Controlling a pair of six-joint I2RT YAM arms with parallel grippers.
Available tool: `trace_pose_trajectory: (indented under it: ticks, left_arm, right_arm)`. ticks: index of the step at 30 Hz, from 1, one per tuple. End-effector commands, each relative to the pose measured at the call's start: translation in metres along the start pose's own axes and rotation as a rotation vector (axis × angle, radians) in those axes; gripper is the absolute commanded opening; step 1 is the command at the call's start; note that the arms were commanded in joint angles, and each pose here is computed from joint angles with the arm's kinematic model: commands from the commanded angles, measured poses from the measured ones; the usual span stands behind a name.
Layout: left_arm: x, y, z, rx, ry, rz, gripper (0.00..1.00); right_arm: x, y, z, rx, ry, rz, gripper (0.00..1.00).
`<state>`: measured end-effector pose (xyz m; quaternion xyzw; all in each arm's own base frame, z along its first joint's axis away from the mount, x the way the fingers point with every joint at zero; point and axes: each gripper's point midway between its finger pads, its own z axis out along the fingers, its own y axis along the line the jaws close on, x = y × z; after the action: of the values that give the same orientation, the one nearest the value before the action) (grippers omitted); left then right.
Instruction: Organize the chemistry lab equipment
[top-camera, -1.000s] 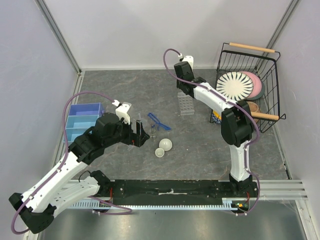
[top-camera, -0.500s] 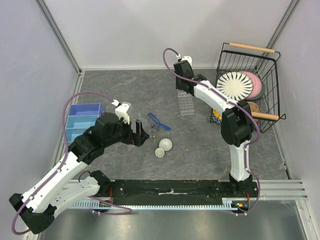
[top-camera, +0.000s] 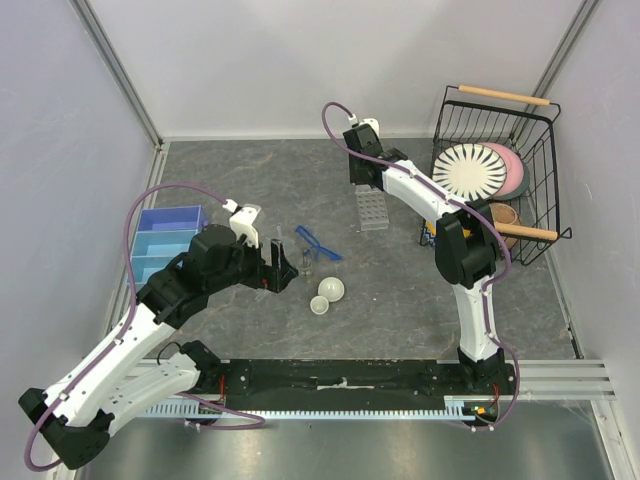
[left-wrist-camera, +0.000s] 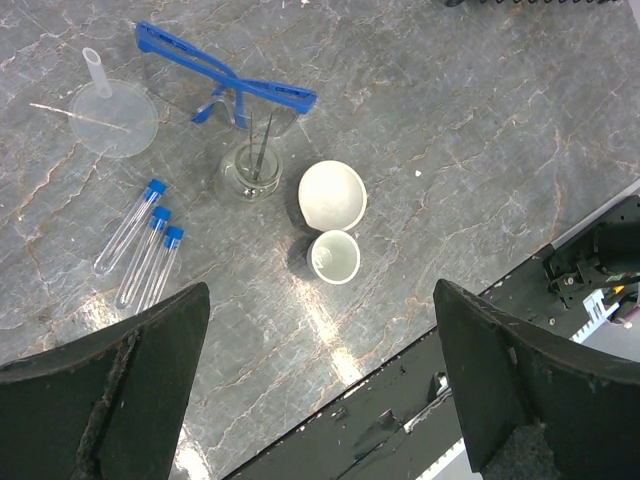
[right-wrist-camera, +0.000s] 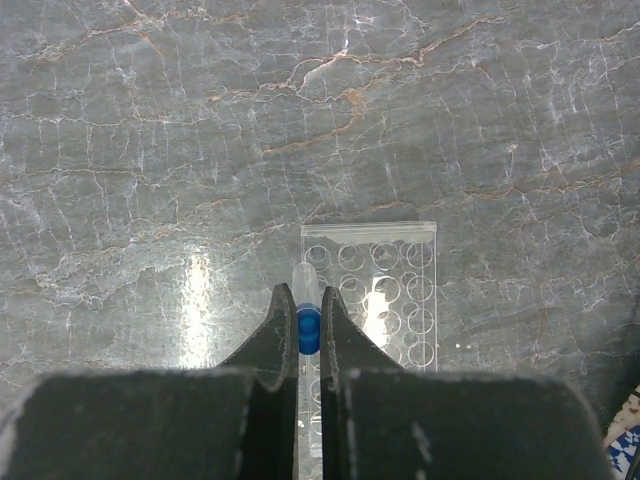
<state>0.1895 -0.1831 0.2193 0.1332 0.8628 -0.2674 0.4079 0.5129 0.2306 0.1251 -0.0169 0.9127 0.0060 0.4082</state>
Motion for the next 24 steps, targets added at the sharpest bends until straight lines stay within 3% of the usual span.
trace_pose_trajectory:
  ticks: [1,24]
  left_arm:
    - [-0.011,-0.006,-0.001,0.04,-0.047,0.024,1.0]
    - [-0.012,-0.005,0.001,0.047,-0.044,0.014,1.0]
  right_arm:
    - [-0.012,0.002,-0.003,-0.004,-0.028,-0.003,0.0]
    - [-0.008,-0.012,0.012,0.041,-0.009,-0.009,0.0]
